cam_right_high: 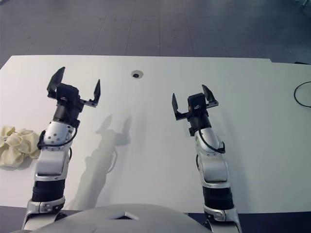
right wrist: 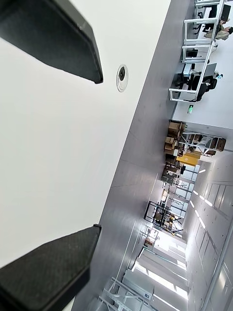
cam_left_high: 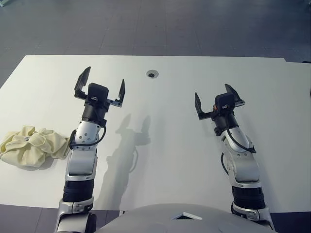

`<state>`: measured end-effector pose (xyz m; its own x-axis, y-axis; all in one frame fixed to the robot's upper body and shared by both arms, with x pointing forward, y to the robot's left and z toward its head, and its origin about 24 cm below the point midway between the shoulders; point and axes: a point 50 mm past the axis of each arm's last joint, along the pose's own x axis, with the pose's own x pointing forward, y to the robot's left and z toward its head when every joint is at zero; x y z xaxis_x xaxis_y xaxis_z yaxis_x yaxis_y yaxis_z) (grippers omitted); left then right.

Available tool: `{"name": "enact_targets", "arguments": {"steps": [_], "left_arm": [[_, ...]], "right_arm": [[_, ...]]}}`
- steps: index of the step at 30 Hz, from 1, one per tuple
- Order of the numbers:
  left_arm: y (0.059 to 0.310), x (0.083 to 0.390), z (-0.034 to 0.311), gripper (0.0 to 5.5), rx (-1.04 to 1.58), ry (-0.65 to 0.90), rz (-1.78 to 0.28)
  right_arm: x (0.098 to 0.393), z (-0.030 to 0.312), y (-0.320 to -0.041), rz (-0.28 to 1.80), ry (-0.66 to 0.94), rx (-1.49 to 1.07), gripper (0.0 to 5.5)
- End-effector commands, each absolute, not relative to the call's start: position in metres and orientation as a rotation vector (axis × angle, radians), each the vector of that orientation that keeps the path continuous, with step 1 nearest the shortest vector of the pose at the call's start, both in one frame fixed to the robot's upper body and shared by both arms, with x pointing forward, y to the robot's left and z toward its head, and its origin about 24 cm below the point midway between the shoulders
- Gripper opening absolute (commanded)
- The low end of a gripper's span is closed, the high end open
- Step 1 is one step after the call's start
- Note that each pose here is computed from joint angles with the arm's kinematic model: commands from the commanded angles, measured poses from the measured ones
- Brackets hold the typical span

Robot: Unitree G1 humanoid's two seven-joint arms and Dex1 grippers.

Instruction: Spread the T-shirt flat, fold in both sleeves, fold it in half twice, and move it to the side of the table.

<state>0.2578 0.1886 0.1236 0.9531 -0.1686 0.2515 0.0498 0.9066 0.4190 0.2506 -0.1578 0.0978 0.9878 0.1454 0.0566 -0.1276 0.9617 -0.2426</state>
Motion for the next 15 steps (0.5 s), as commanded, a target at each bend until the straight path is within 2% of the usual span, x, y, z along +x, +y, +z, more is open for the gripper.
{"name": "enact_targets", "arguments": {"steps": [1, 15], "left_arm": [[0.1893, 0.2584, 0.1234, 5.4, 0.422, -0.287, -0.121], [0.1877, 0.2595, 0.1238, 5.4, 0.418, -0.29, -0.121]], "right_arm": [[0.25, 0.0971, -0.1566, 0.145, -0.069, -0.239, 5.39], [0.2517, 0.0975, -0.1564, 0.138, -0.072, -0.237, 5.39]]}}
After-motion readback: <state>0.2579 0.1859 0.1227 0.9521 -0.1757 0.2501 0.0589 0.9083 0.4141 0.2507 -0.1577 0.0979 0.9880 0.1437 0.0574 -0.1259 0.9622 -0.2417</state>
